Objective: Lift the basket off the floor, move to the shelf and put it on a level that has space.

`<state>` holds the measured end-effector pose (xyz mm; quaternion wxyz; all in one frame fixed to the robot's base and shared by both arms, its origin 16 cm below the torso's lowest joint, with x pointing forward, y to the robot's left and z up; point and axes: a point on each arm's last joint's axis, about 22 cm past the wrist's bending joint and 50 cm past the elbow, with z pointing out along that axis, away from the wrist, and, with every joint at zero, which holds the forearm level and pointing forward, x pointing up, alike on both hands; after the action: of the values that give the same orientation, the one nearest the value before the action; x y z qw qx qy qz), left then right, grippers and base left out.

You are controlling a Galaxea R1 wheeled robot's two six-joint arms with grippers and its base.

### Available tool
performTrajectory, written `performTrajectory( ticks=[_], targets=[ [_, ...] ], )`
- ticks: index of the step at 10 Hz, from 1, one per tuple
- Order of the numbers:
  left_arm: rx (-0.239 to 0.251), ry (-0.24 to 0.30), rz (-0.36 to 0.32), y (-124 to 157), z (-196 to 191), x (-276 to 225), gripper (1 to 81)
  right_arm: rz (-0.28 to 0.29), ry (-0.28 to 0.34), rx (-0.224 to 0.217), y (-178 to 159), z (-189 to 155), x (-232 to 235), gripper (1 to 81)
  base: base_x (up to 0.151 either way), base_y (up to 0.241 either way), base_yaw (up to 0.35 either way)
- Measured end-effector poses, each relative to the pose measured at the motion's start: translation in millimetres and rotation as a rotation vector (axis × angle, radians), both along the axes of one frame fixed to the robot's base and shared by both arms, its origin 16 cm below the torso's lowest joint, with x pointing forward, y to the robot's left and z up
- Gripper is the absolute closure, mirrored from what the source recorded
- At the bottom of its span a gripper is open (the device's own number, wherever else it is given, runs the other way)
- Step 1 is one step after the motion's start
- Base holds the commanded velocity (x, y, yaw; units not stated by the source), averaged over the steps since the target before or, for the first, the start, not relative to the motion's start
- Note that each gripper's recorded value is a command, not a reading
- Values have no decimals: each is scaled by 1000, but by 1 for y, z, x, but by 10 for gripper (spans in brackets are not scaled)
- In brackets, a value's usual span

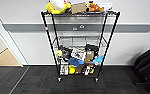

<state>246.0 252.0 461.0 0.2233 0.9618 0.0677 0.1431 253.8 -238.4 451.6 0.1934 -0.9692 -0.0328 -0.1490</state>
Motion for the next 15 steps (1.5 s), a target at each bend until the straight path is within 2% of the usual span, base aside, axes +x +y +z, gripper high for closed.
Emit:
performTrajectory(
  ticks=[3, 5, 7, 10, 15],
  targets=[
    [-8, -31, 9, -4, 7, 28, 10, -1, -13, 0, 0, 2, 11, 10, 0, 0, 0],
    [-23, -35, 46, -4, 10, 45, 10, -1, -18, 2, 1, 2, 15, 10, 0, 0, 0],
    [-40, -38, 45, -16, 9, 49, 10, 1, -38, 13, 11, 4, 30, 10, 0, 0, 0],
    [-42, -56, 43, -17, 8, 67, 10, 0, -64, 8, 8, 3, 52, 10, 0, 0, 0],
    [-37, 25, 45, -16, -31, 62, 10, -3, 19, -2, 3, -37, 43, 10, 0, 0, 0]
  ],
)
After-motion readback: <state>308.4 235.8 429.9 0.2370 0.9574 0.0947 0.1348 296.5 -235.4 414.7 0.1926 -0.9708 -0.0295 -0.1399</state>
